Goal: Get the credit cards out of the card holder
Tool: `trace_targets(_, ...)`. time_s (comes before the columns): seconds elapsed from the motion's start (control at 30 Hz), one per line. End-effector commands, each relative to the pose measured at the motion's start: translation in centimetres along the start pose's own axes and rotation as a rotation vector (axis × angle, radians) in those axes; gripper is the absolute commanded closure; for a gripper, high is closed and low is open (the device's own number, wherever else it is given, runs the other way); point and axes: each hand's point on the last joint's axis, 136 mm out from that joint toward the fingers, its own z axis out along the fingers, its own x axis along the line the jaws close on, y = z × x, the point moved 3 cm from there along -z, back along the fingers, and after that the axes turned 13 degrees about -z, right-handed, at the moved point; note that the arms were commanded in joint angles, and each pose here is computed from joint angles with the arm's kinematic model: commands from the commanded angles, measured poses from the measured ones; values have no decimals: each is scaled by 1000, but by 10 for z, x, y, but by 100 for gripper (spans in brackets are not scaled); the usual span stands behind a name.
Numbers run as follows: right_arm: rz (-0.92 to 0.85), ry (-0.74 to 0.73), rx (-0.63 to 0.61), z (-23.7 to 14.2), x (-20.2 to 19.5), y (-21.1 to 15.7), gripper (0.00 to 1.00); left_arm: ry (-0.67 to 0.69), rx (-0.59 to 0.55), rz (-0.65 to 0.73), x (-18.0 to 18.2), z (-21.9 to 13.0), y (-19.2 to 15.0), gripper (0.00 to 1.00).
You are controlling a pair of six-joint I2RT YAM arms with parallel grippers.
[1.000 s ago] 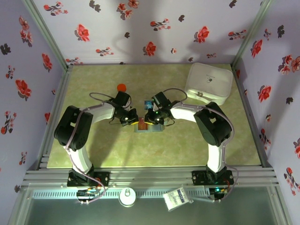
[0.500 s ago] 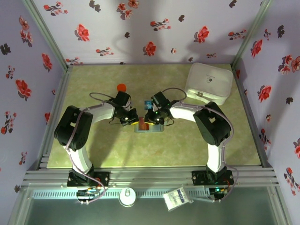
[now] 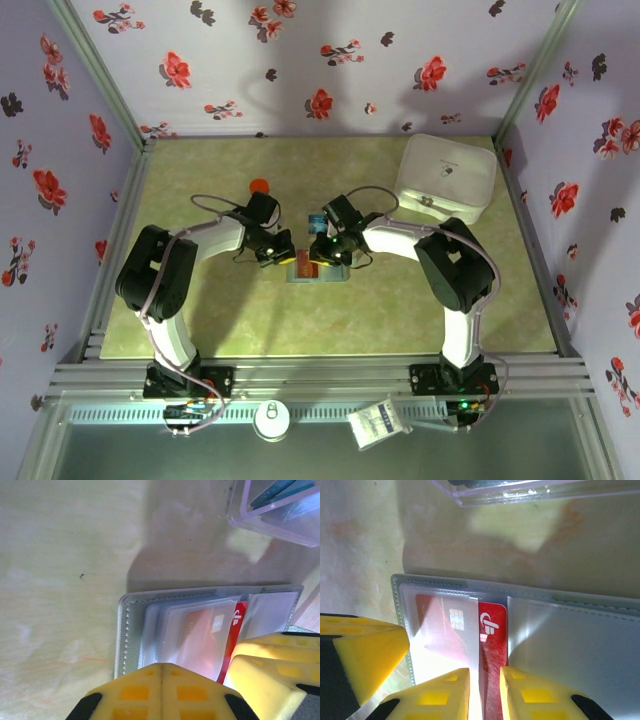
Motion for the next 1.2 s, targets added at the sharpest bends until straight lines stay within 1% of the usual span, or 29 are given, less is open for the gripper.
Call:
trace_targets(0.0, -25, -18, -30, -14, 4, 3, 75, -14, -13, 50, -17, -14, -3, 98)
trace_targets(0.17, -20, -20, -25, -13, 1, 2, 75, 1, 7, 64, -19, -6, -7, 98)
trace_targets(0.33, -12, -11, -12, -8, -2, 1, 74, 37, 27, 59, -9, 3, -10, 100)
trace_targets(0.6, 3, 0, 19, 4, -6, -2, 74, 66, 23, 58, -2, 3, -12, 100)
trace_targets(0.87, 10, 13, 33, 12, -8, -2, 74, 99, 51, 51, 6, 12, -13, 100)
trace_targets(1.17, 13, 69, -6, 2, 3, 5, 79, 145, 76, 46, 20, 24, -16, 100)
